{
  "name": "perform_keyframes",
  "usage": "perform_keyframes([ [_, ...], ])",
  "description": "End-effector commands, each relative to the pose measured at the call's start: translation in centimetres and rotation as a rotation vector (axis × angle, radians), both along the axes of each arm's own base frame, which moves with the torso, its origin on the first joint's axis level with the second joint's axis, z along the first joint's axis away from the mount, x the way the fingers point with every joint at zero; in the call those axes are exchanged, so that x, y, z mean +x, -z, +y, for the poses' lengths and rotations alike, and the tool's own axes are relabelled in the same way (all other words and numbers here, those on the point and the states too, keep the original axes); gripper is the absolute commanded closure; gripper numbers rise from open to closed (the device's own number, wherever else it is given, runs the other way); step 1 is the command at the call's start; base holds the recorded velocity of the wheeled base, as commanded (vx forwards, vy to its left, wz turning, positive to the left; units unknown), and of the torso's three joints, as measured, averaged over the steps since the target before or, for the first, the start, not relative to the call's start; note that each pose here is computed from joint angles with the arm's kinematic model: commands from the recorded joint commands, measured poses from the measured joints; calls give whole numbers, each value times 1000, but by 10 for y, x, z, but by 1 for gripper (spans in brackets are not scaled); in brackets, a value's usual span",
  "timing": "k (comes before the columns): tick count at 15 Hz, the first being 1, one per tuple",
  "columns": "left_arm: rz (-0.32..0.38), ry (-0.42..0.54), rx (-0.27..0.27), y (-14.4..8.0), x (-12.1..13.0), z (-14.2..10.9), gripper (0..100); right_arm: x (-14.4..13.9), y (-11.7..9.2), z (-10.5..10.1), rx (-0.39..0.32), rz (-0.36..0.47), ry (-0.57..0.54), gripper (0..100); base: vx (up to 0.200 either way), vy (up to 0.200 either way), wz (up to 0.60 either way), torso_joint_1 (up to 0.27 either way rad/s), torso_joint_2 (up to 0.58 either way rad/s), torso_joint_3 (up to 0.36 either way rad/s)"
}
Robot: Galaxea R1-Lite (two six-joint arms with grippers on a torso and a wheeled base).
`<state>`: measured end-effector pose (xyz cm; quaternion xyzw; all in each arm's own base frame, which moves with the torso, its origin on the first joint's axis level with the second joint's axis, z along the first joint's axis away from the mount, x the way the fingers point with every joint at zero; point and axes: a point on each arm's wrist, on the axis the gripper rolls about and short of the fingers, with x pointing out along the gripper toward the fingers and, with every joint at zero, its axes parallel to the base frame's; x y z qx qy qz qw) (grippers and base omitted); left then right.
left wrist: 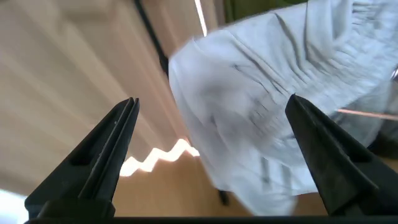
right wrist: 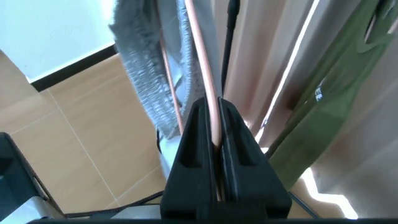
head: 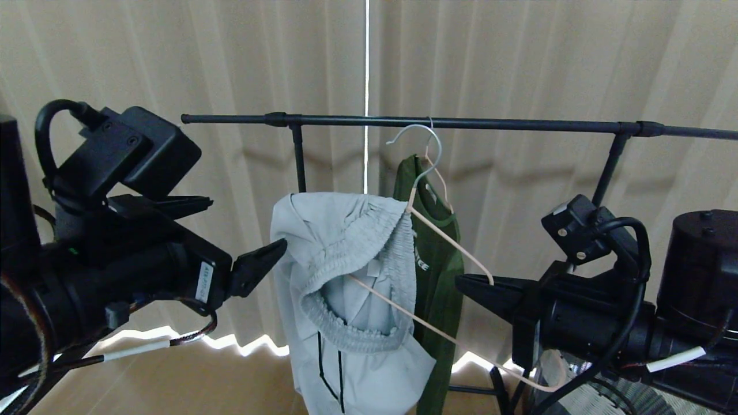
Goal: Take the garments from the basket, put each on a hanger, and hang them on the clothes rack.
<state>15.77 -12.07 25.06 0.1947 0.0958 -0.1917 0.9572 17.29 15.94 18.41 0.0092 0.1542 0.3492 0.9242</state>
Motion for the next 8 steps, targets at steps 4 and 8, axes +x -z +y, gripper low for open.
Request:
perform_keyframes([
  [4, -58, 151, 141, 2, 6, 15, 0, -2, -2, -1, 14, 3, -39, 100, 0, 0, 0, 0, 0, 0],
  [8, -87, 274, 227, 3, 16, 9, 0, -4, 2, -1, 13, 21, -76, 100, 0, 0, 0, 0, 0, 0],
])
